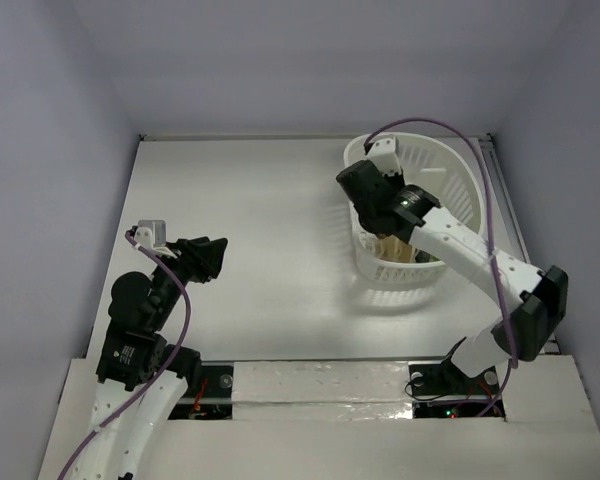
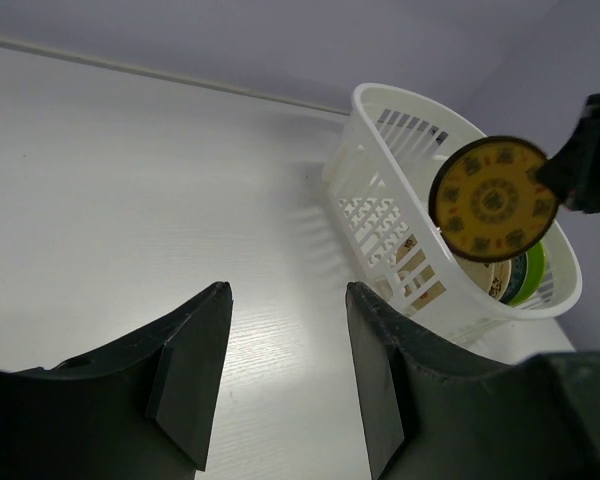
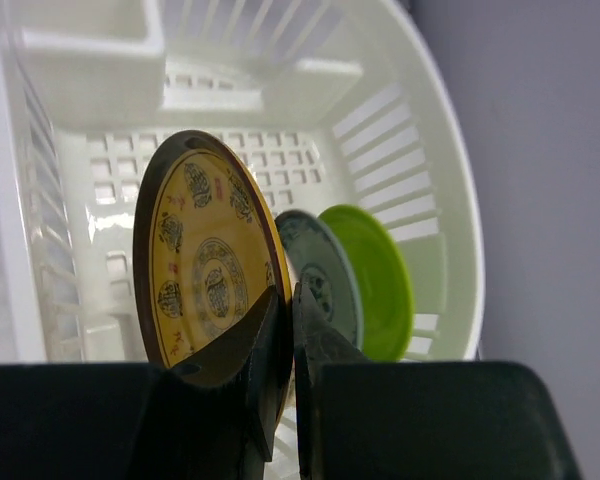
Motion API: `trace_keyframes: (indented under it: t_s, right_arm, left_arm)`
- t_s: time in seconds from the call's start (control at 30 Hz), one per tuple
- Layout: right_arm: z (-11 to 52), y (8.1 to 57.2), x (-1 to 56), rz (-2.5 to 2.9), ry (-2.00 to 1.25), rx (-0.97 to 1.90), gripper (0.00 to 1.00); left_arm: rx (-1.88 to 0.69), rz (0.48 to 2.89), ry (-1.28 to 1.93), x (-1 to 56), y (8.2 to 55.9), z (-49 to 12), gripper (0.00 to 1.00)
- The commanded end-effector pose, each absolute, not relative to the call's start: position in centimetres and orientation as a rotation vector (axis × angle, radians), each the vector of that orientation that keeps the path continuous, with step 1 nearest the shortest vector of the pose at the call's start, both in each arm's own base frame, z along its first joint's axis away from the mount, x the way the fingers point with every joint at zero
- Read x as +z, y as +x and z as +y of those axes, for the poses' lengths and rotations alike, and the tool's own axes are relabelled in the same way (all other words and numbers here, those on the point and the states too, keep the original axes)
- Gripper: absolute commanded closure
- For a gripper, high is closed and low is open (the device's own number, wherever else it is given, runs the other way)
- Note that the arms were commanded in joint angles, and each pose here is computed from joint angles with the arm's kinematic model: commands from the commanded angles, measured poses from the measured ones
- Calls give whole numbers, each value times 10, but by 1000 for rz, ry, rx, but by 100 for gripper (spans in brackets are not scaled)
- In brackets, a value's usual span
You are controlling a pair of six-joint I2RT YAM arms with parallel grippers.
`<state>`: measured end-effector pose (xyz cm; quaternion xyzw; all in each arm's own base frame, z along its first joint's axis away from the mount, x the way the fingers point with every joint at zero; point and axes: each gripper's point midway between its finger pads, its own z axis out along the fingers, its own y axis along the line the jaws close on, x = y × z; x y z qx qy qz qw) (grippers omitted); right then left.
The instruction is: Unload the plates from the dish rack
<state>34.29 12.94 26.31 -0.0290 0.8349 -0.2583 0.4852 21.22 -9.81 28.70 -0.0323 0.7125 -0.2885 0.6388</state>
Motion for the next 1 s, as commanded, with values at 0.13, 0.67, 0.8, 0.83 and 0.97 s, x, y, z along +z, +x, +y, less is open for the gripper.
trace_keyframes:
  t_s: [0.13,0.67,0.8,0.83,0.97]
  right_arm:
    - [120,317,370,1830,121,-430,100]
    - [401,341,264,1978,-282,436,100]
    - [436,346,235,2007,-282,544,100]
    - [441,347,226,2019,-268,557,100]
    - [443,358,181,2085,-193,482,100]
  left_arm:
    - [-665,1565,-63,307,209,-97,54]
    - [-585,1566,-166,305,214,-78,85]
    - [-590,1566,-160,305,214,-79,84]
    - [-589,1564,-159,305,214,-78,82]
    - [-593,1568,-157,305,214,-79,75]
